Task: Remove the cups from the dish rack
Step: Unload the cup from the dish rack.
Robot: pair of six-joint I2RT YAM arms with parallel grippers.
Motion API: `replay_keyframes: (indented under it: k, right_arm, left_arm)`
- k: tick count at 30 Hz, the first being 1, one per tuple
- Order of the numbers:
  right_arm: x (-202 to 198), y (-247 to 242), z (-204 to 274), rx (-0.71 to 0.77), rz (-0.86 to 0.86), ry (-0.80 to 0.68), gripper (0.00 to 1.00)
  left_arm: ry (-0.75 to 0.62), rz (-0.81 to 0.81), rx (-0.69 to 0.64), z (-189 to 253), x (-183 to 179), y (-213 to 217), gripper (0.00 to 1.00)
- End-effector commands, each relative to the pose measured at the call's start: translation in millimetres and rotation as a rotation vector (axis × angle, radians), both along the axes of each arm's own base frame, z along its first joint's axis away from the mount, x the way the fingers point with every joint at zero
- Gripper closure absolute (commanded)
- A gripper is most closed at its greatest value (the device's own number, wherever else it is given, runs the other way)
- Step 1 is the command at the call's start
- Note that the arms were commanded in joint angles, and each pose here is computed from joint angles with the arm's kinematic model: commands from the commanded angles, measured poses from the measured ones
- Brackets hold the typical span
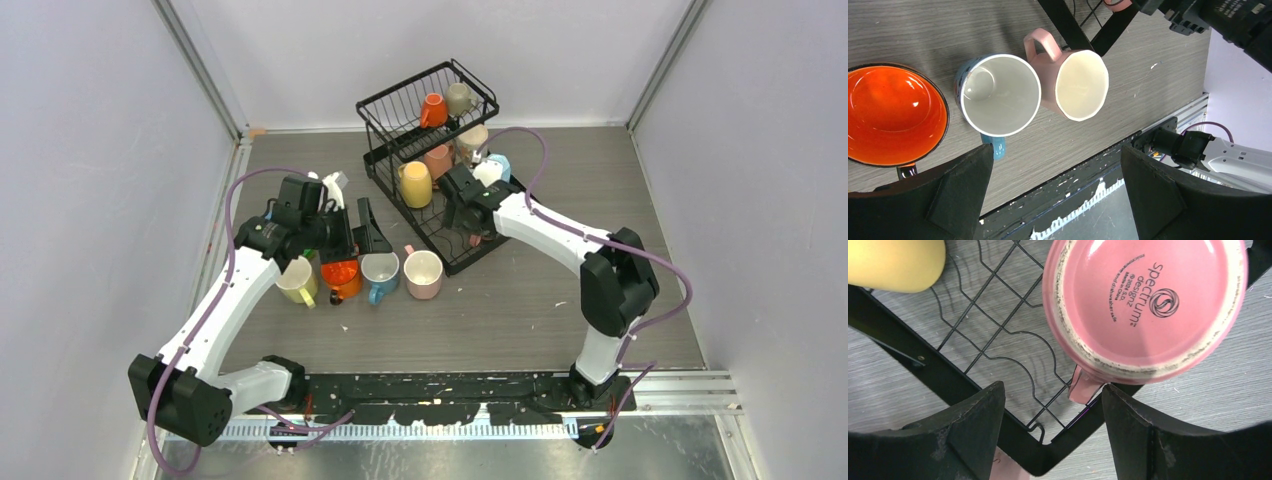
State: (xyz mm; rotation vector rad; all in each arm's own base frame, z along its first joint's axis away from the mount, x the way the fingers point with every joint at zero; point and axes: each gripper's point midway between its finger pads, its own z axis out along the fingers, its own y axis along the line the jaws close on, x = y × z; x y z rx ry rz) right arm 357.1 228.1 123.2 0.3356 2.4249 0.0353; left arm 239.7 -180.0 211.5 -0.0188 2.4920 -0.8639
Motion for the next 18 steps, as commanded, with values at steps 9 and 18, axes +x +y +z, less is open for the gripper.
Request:
replay_keyframes:
  k: [9, 18]
  right_arm:
    - [13.1, -5.1, -24.0, -0.064, -0.053, -0.021, 0.30]
    - [15.6, -21.3, -44.7, -0.134, -0.017, 0.018, 0.36]
  left_arm:
    - [-0.051, -0.005, -0.018, 11.4, 1.9, -1.7, 0.00]
    - [-0.047, -0.003, -0.012, 9.4, 1.0, -0.5, 0.00]
